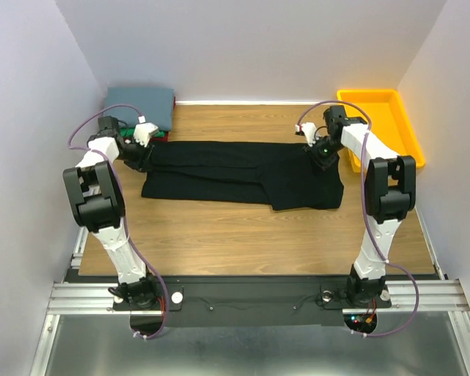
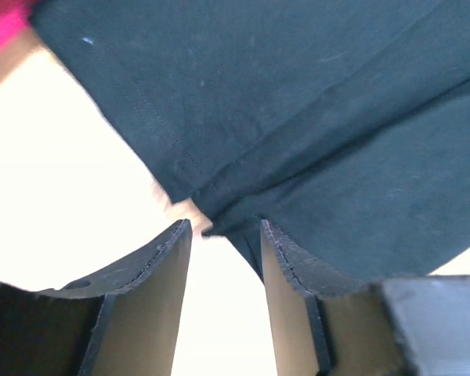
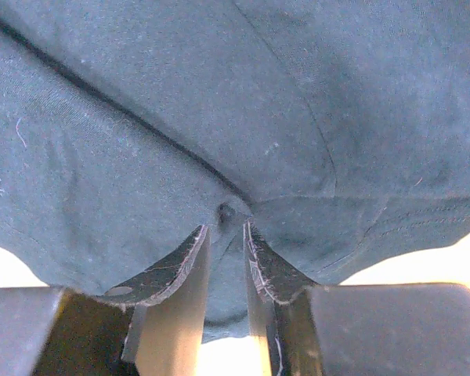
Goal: Fold and stack the t-shirts
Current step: Fold the tshirt
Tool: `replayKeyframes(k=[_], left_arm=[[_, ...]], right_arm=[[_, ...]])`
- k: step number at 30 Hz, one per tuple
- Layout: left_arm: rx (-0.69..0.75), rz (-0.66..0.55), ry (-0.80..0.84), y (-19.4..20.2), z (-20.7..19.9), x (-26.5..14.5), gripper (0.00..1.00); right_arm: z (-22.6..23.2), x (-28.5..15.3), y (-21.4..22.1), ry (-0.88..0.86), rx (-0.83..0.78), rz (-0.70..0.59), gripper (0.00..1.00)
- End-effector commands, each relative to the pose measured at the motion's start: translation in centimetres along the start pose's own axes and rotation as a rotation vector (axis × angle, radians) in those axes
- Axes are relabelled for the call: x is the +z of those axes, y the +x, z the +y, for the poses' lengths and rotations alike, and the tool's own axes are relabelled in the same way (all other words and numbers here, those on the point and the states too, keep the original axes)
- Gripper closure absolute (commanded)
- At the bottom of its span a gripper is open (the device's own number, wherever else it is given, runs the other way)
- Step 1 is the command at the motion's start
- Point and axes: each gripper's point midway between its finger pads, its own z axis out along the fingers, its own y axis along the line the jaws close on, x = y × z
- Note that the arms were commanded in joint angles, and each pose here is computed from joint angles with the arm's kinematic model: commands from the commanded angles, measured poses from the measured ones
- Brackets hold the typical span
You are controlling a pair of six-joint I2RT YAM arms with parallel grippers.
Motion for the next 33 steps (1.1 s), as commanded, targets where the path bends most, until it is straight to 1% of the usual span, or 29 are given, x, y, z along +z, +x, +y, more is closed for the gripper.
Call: replayKeyframes(k=[1,4,5,7,10,11,12,17,19,23,25,30,33], left_arm=[[0.025,-0.135,-0.055,-4.1,-1.2,-4.4,0.48],[0.029,-0.146,-0.082,-4.2,-1.6,-4.9,0.48],[0.013,-0.134,-0.084,-3.4,-1.9,-4.7,0.48],[0.006,-0.143,-0.093,-3.2,-2.4,-4.9,0.48],[-0.006,-0.122,-0.055,-1.9,-3.9,-4.0,0.49],[-0.013,-0.109,-0.036,-1.3,-4.7,-3.5,0.51],[-0.027,-0.101,-0.023,-0.9,-5.0,-3.0,0.55],[-0.064,-0.06,0.007,0.5,-5.9,-0.7,0.62],[-0.079,-0.02,0.013,1.9,-6.1,0.3,0.67],[-0.094,0.073,-0.001,4.8,-6.3,1.1,0.73],[-0.099,0.14,0.005,7.0,-6.9,1.4,0.77],[-0.094,0.225,0.062,10.4,-9.3,1.2,0.8],[-0.08,0.263,0.067,11.8,-10.6,0.0,0.82]], right_arm=[[-1.2,0.1,-1.1,0.027,0.079,-0.048,0.7],[-1.0,1.1,-0.7,0.008,0.109,-0.035,0.71],[-1.0,1.7,-0.5,-0.002,0.121,-0.029,0.71],[-1.0,2.1,-0.4,-0.007,0.139,-0.027,0.72],[-1.2,2.8,-0.2,-0.011,0.163,-0.022,0.74],[-1.2,3.0,-0.1,-0.01,0.171,-0.018,0.74],[-1.3,3.4,0.0,-0.012,0.178,-0.015,0.75],[-0.9,4.4,0.8,-0.03,0.201,0.011,0.78],[-0.5,4.6,1.3,-0.042,0.205,0.024,0.78],[0.7,5.1,3.1,-0.067,0.213,0.066,0.78],[1.6,5.2,4.2,-0.085,0.215,0.087,0.78],[3.1,4.9,5.7,-0.108,0.205,0.11,0.78],[4.2,4.4,6.9,-0.125,0.201,0.129,0.78]])
